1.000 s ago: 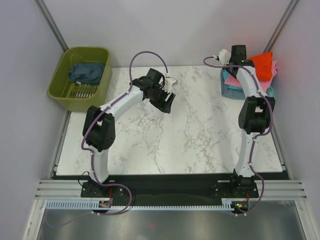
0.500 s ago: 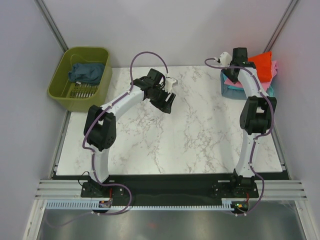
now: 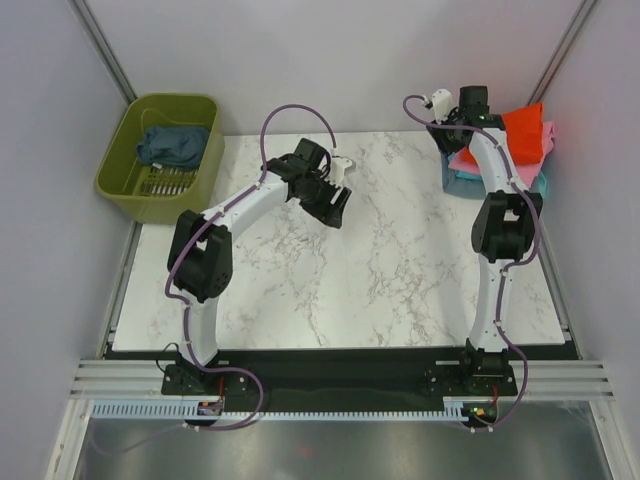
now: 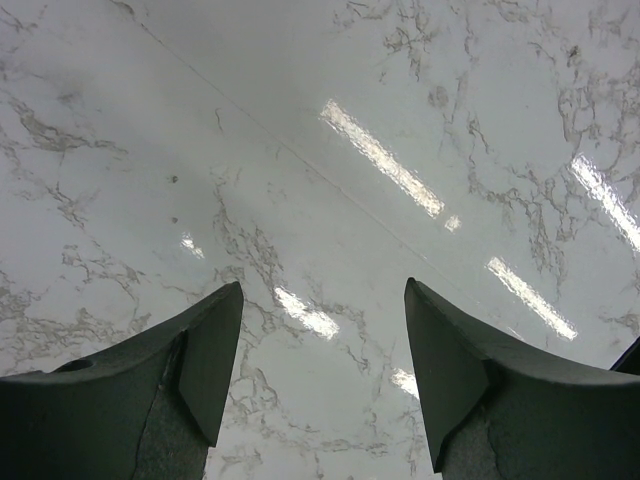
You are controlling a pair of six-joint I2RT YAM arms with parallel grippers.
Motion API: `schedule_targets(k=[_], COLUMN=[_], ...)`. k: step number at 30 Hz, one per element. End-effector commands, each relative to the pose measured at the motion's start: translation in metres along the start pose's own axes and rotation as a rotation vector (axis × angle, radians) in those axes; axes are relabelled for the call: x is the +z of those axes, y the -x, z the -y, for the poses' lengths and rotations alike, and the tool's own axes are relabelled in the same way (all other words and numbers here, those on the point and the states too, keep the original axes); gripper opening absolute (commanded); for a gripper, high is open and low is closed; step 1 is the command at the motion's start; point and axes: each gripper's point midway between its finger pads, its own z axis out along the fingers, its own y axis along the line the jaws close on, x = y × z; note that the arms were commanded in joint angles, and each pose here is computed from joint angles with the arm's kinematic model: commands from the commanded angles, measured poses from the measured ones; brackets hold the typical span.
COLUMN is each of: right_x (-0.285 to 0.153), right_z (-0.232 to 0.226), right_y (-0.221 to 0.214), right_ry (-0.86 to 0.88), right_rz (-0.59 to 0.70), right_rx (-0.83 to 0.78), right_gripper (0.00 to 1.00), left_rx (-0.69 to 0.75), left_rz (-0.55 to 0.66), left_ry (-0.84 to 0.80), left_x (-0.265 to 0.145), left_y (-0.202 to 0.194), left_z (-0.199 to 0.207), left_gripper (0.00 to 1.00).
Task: Fold and stack the t-shirts
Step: Neatly place the folded tshirt to the corner
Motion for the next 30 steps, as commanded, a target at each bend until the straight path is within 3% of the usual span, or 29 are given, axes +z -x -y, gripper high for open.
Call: schedule_targets(k=[1,6,15,30], right_x=[0.034,0.058,0.081,0.040], right_z=[-0.032,-0.045,-0.053,0.000], right_y=[-0.008,-0.002,-0.031,-0.086], right_ry=[0.135,0.198,0.198,0.085], right_rz=[0.003,0.038,-0.030,-0.113], right_rx=[0.139,0.240,0.377,0.493], right_gripper=[0.53,0.52,0.55,0.54], left_rx=[-0.003,0.002,0.009,0.010], left_rz=[0.012,-0.003,-0.010,0.011], left_ry=[-0.012,-0.003,0.004,-0.001], left_x=[-0.003,-0.003,-0.002,-0.004], left_y=[0.000,-0.005,-0.006,0.001], left_z=[0.004,0.003,0.004,0.005], left_gripper=[0.74,0.74,0.74,0.74])
